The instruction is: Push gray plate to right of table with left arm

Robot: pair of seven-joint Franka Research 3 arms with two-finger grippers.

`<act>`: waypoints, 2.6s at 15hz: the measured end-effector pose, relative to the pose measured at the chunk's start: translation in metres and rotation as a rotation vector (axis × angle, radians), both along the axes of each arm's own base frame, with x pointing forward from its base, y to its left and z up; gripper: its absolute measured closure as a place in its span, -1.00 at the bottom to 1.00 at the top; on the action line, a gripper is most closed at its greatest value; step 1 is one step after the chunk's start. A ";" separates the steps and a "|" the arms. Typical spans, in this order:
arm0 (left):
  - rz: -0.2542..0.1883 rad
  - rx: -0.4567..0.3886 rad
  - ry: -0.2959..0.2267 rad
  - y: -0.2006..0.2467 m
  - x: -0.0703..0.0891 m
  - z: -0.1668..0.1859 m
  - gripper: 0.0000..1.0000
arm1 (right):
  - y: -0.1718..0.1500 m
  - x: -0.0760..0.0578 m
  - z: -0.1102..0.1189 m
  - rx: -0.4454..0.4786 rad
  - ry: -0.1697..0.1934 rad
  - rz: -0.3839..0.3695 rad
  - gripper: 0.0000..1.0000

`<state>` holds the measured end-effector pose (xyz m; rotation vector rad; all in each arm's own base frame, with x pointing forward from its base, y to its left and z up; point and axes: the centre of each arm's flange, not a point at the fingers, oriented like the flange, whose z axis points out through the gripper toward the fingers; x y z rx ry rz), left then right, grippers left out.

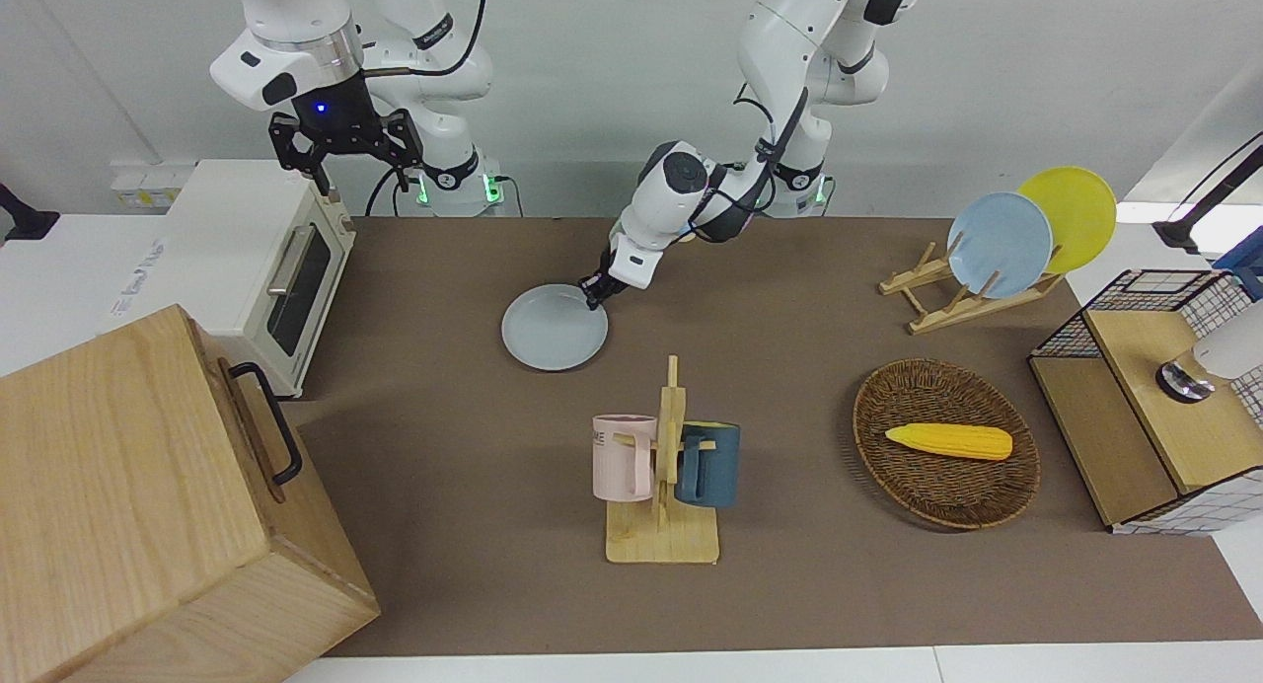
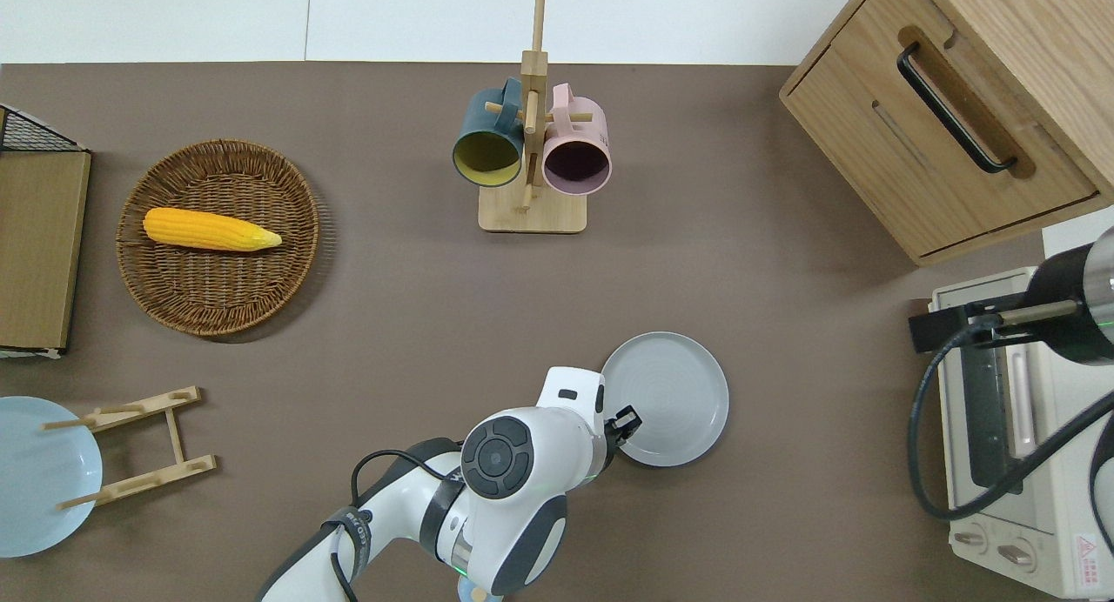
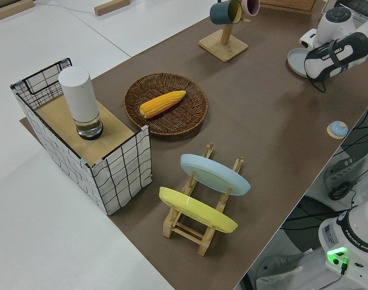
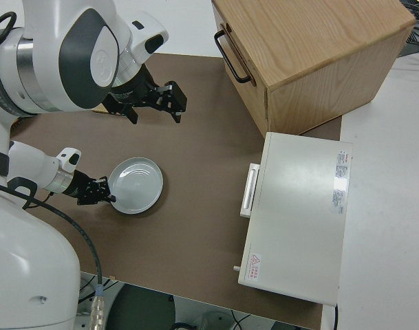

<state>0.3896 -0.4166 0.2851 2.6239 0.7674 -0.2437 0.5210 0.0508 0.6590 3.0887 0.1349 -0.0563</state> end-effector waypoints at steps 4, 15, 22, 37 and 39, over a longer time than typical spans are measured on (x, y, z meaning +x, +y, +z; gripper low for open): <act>0.016 -0.013 0.018 -0.010 -0.004 -0.001 0.91 | 0.000 0.000 0.000 0.000 0.000 0.000 -0.99; 0.082 -0.044 0.062 -0.023 0.007 0.001 -0.12 | 0.000 0.000 0.000 0.000 0.000 0.000 -0.99; 0.060 -0.003 0.124 -0.021 0.006 0.001 -0.96 | 0.000 0.000 0.000 0.000 0.000 0.000 -0.99; -0.203 0.173 0.124 0.133 0.079 0.064 -0.97 | 0.000 0.000 0.000 0.000 0.000 0.000 -0.99; -0.229 0.178 0.123 0.170 0.090 0.086 -0.97 | 0.000 0.000 0.000 0.000 0.000 0.000 -0.99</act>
